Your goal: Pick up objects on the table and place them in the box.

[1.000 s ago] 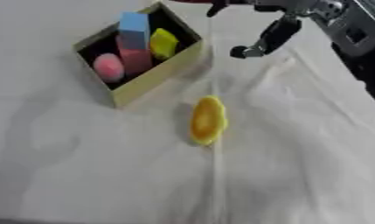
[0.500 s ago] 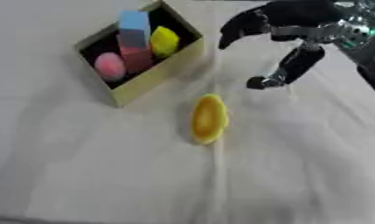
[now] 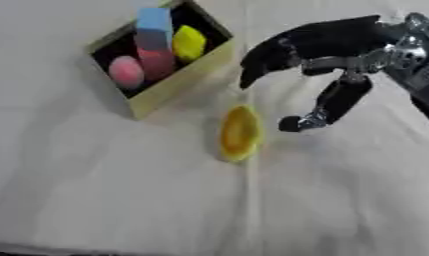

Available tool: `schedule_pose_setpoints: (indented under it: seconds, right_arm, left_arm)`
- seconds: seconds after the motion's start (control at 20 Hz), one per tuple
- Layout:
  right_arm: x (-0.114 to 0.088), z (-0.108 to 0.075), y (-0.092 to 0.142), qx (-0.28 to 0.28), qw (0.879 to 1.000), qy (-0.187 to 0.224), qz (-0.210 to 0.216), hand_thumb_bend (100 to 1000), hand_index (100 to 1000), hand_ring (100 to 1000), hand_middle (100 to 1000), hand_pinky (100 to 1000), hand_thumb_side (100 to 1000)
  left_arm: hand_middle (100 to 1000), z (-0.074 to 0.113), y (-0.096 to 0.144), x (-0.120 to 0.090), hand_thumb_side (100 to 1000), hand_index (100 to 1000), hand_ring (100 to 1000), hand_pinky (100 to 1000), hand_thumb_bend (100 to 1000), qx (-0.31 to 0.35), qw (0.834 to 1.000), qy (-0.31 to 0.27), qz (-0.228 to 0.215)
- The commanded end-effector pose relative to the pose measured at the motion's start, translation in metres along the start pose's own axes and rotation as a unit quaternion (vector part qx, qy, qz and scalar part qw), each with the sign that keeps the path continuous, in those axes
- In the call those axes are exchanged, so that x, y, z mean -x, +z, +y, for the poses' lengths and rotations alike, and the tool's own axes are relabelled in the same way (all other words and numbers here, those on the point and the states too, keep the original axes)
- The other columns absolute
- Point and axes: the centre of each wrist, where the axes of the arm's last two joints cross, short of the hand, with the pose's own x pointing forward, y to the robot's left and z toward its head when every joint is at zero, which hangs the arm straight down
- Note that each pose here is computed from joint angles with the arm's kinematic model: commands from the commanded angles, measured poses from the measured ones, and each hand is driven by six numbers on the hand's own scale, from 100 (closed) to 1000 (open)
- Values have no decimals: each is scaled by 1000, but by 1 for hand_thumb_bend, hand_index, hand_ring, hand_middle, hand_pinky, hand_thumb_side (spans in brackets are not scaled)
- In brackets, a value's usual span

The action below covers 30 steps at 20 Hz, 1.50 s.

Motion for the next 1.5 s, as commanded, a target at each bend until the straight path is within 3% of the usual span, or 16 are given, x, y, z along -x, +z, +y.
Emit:
schedule_pose_setpoints:
  seconds: [0.05, 0.5, 1.0, 1.3, 1.5]
  right_arm:
    - [-9, -8, -2, -9, 1000, 0, 3, 352, 871, 919, 805, 876, 256]
    - [-2, 14, -16, -81, 997, -3, -4, 366, 879, 922, 815, 873, 221]
    - [16, 20, -21, -80, 996, 28, 6, 365, 883, 921, 817, 867, 188]
    - [17, 18, -28, -66, 997, 36, -5, 354, 881, 919, 814, 866, 176]
    - [21, 26, -32, -85, 996, 32, -7, 361, 876, 918, 810, 867, 177]
  left_arm:
    - [654, 2, -5, -5, 535, 801, 784, 681, 513, 4, 1000, -4, -13]
    - [654, 1, -6, -6, 536, 801, 785, 681, 515, 6, 1000, -1, -12]
    - [653, 0, -5, -5, 539, 801, 785, 679, 514, 7, 1000, 0, -10]
    - [652, -1, -5, -6, 539, 800, 785, 679, 514, 7, 1000, 2, -9]
    - [652, -2, -5, -6, 540, 800, 785, 679, 514, 7, 1000, 3, -9]
